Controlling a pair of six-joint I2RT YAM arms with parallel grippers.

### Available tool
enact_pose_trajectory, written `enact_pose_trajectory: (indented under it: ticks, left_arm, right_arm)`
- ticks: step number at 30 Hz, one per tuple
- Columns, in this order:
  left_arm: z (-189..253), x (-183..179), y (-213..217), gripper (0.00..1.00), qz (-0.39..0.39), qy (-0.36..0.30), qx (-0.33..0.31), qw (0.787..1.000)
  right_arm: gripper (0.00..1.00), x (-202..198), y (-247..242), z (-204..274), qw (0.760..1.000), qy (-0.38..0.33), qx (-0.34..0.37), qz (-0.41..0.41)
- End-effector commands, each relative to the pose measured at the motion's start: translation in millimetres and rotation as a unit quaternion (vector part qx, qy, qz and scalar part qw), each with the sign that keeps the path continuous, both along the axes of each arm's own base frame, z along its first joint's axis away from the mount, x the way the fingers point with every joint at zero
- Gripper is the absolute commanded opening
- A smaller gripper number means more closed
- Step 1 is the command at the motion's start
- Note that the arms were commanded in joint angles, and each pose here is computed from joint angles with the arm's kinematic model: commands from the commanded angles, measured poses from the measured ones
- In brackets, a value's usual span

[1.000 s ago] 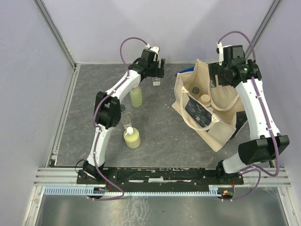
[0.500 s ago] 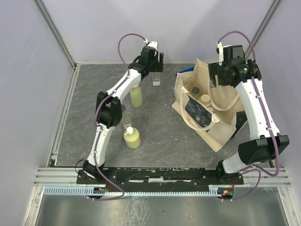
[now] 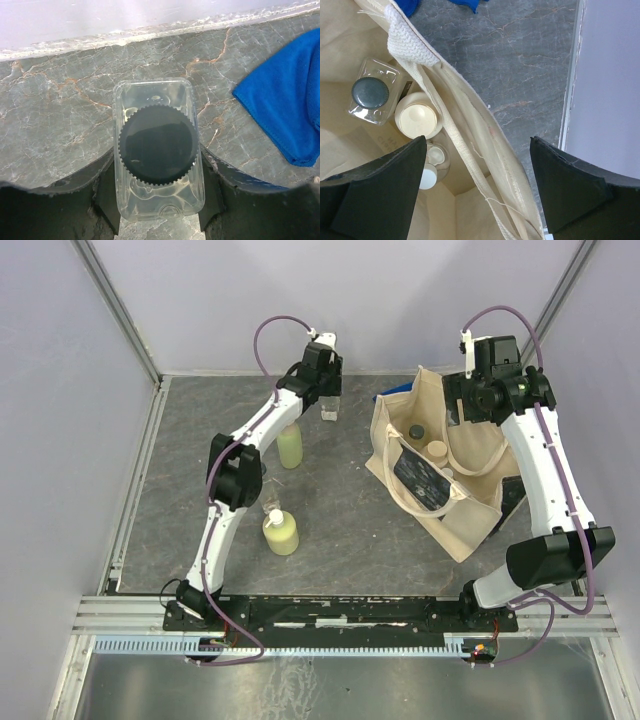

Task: Place the personal care products into the canvas bag
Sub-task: Pick up the care product from the center of the board.

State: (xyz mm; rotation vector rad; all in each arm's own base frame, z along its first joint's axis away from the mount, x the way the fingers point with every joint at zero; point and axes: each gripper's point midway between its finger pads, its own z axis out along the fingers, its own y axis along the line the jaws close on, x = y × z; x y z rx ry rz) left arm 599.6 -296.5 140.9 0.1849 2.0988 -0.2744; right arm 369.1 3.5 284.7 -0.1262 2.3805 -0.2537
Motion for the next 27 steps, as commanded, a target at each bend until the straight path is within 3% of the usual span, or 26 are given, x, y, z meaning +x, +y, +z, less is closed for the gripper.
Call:
enact_pose_trajectory:
  ticks: [1, 3, 5, 6, 11, 16, 19, 22, 27]
  left_arm:
    - [31.6, 5.4, -2.7, 0.36, -0.004, -0.034, -0.018, 0.999]
    - [38.1, 1.7, -1.2, 0.24, -0.008, -0.037, -0.017, 0.999]
    - [47.5, -2.6, 1.5, 0.05, -0.009, -0.041, -0.015, 0.999]
    - [53.7, -4.9, 2.7, 0.03, -0.010, -0.045, -0.015, 0.999]
    - [104.7, -20.4, 8.7, 0.03, -0.024, -0.074, -0.020, 0.997]
    - [152.5, -40.6, 14.1, 0.03, -0.043, -0.097, -0.027, 0.994]
    - [184.9, -54.6, 18.5, 0.03, -0.052, -0.111, -0.034, 0.992]
    - [219.8, -69.4, 22.6, 0.03, -0.061, -0.130, -0.041, 0.989]
    - [284.6, -99.6, 29.1, 0.03, -0.084, -0.173, -0.064, 0.979]
  right_arm:
    - [0.92, 7.1, 3.4, 6.0, 1.000, -0.019, 0.015, 0.003]
    - [0.91, 6.3, 6.5, 5.7, 1.000, -0.019, 0.020, 0.011]
    - [0.89, 6.0, 9.3, 3.7, 0.999, -0.018, 0.024, 0.019]
    - [0.86, 5.7, 10.7, 1.9, 0.999, -0.017, 0.026, 0.024]
    - [0.68, 5.0, 17.1, -15.5, 0.999, -0.001, 0.036, 0.039]
    - [0.33, 3.8, 21.5, -19.5, 0.998, 0.005, 0.045, 0.047]
    - [0.19, 4.9, 21.7, -16.6, 0.998, 0.000, 0.047, 0.046]
    - [0.11, 6.1, 22.7, -15.3, 0.998, -0.003, 0.051, 0.044]
    - [0.09, 8.4, 24.0, -17.0, 0.998, -0.003, 0.054, 0.045]
